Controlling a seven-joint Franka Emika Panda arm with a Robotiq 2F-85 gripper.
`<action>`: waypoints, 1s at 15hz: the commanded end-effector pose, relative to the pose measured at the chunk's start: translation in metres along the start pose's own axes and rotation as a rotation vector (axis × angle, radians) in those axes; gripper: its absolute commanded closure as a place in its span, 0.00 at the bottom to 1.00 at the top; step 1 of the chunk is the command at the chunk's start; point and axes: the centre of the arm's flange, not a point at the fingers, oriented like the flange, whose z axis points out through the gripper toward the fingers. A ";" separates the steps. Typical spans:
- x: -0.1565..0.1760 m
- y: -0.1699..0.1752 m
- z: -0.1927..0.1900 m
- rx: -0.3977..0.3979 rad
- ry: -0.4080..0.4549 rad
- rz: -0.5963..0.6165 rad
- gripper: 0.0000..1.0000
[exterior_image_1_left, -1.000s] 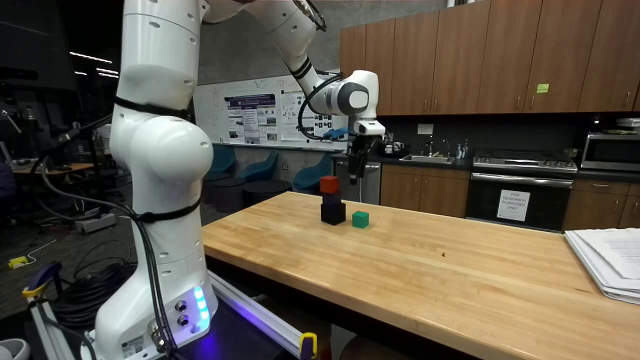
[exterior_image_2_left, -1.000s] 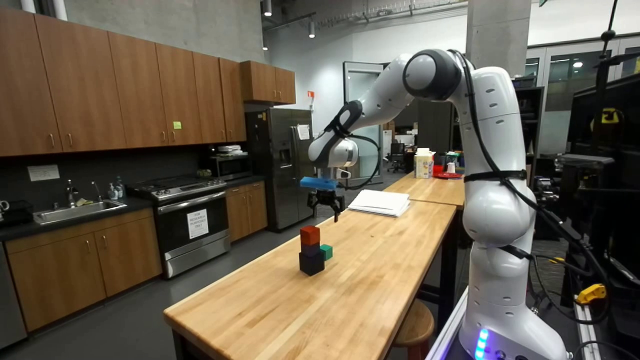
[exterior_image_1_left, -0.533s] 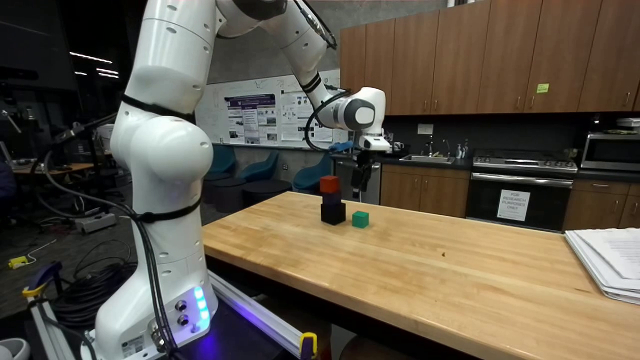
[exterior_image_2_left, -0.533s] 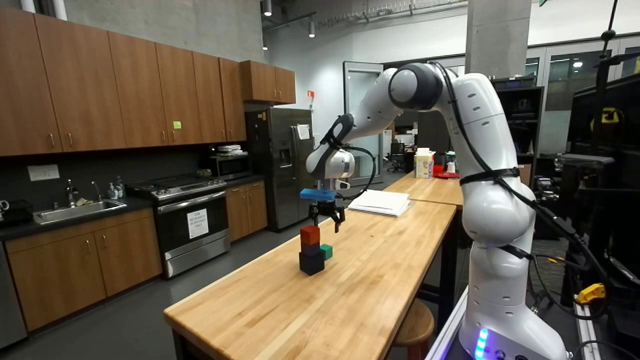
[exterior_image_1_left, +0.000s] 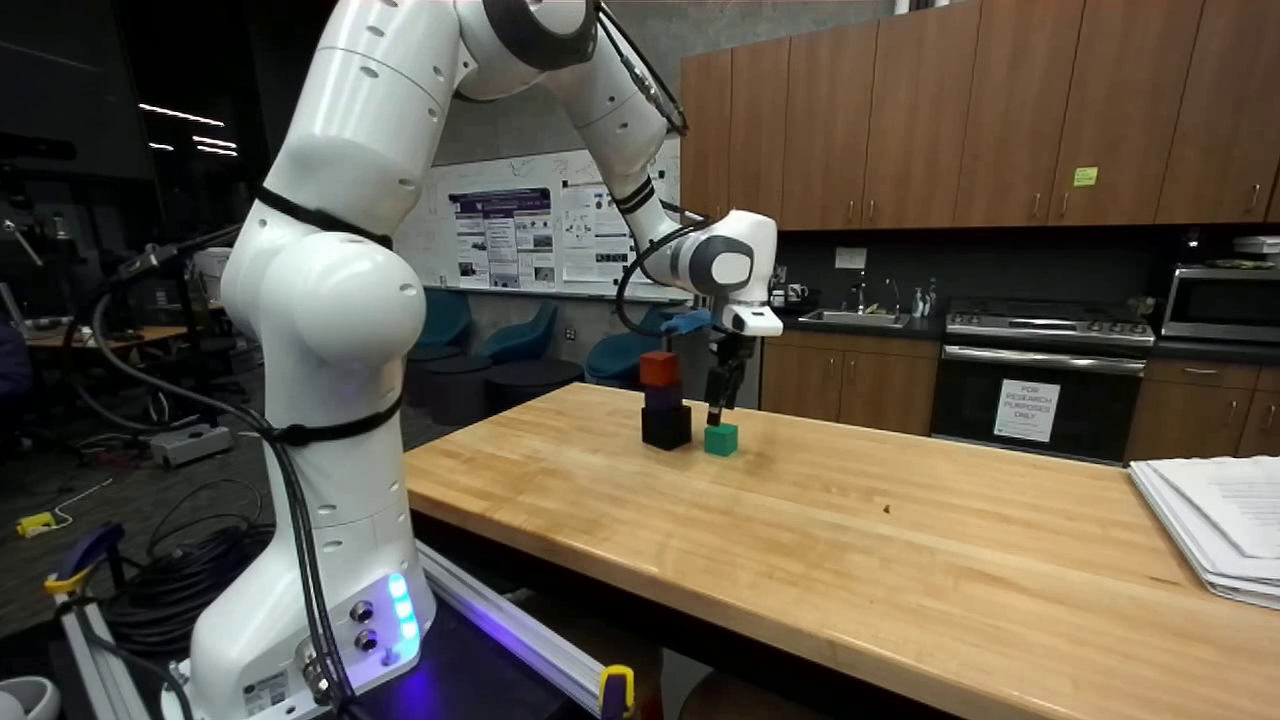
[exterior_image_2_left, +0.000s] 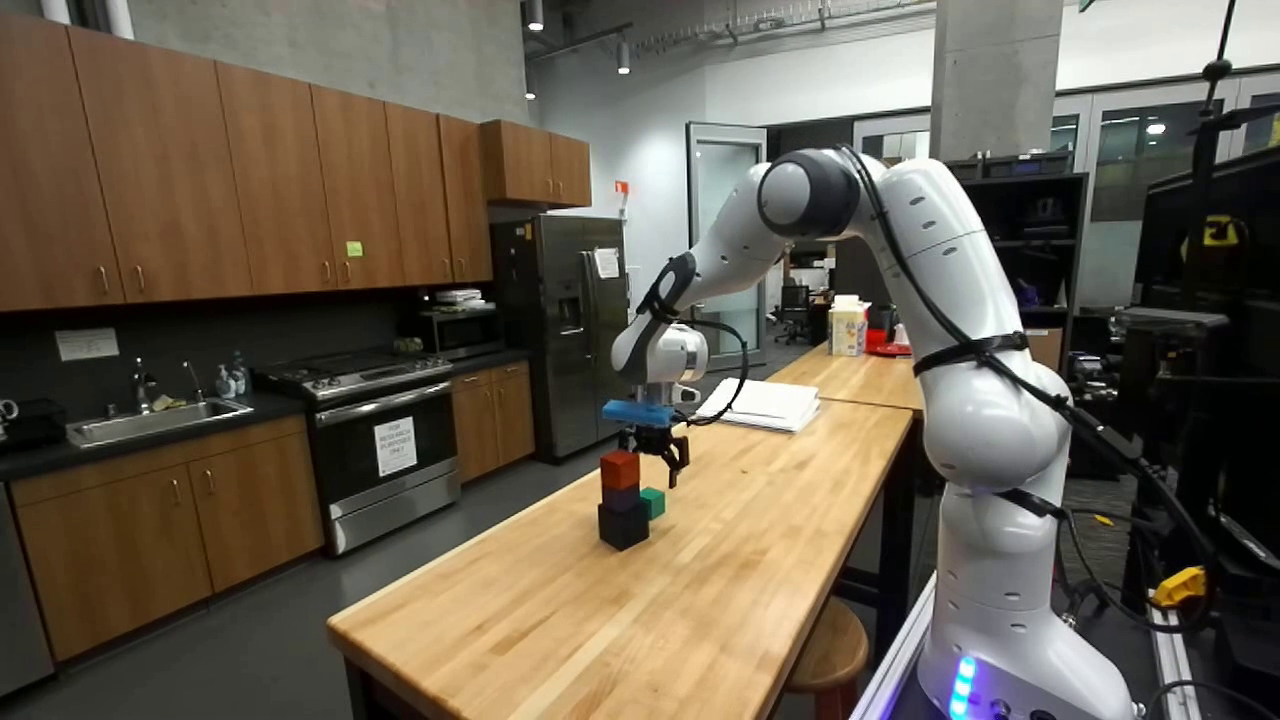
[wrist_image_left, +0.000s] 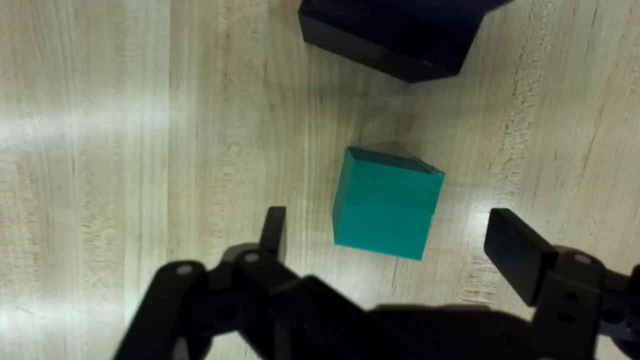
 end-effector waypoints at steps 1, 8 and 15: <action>0.010 -0.006 0.012 0.025 0.000 -0.013 0.00; 0.014 -0.009 0.029 0.019 0.005 -0.011 0.38; 0.012 -0.010 0.005 0.048 0.024 0.006 0.76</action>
